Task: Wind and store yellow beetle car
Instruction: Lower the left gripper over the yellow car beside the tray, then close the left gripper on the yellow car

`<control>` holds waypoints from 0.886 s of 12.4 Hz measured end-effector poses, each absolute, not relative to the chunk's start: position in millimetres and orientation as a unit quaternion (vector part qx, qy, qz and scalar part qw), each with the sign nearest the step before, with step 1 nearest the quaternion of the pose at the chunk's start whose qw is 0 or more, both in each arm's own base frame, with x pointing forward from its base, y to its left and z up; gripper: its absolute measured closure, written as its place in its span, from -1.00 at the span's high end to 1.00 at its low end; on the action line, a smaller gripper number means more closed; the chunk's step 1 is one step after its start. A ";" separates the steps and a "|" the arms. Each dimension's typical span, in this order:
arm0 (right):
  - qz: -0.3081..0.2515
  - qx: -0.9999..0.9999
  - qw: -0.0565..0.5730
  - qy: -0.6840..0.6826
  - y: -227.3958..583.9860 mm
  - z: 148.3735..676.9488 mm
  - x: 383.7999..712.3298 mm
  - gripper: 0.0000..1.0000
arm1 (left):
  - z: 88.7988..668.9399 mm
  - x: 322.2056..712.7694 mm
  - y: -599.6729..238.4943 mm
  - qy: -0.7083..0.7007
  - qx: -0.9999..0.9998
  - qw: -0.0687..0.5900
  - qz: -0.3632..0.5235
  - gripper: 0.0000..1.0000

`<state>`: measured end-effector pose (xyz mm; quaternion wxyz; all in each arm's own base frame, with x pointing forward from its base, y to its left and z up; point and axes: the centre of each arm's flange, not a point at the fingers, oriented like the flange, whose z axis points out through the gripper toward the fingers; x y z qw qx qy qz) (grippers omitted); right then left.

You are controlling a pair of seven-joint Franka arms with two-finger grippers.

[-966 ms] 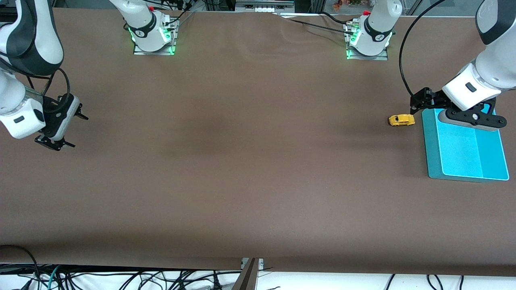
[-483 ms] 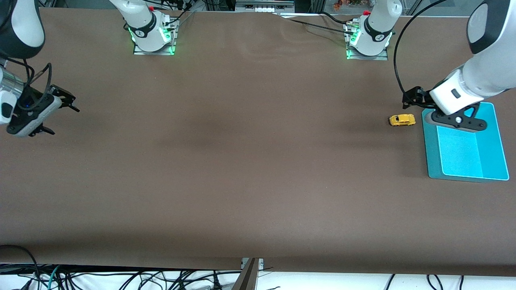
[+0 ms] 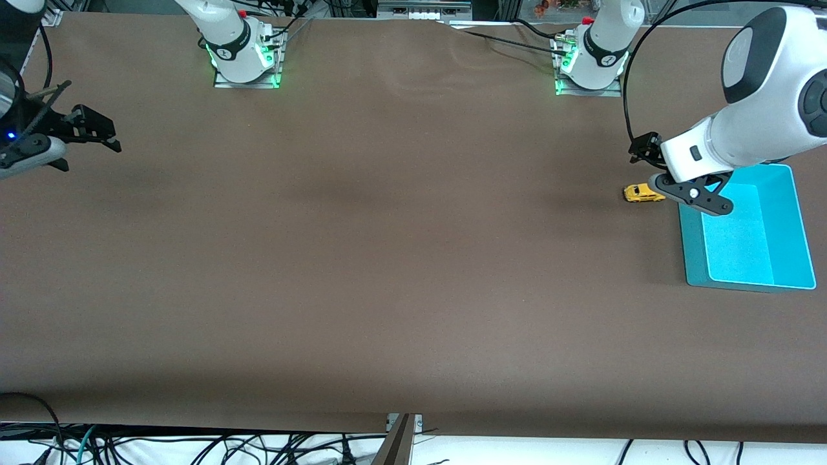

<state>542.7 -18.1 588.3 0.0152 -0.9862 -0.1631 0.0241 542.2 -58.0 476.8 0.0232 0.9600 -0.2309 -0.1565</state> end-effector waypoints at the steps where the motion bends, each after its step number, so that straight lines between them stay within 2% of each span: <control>1: 0.023 -0.989 0.014 -0.145 -14.4 596.2 542.3 0.99 | 463.3 537.5 -53.6 -0.260 0.951 0.021 -0.167 1.00; 4: 0.037 -0.995 0.014 -0.088 -3.7 612.9 536.3 0.99 | 419.2 519.3 -31.7 -0.362 0.920 0.008 -0.151 1.00; 8: 0.049 -0.996 0.010 -0.078 2.0 622.8 531.6 0.99 | 344.6 488.4 34.6 -0.478 0.870 0.031 -0.114 1.00; 11: 0.045 -0.996 0.008 -0.076 -0.6 626.1 532.1 0.99 | 304.7 468.9 53.5 -0.526 0.845 0.030 -0.089 1.00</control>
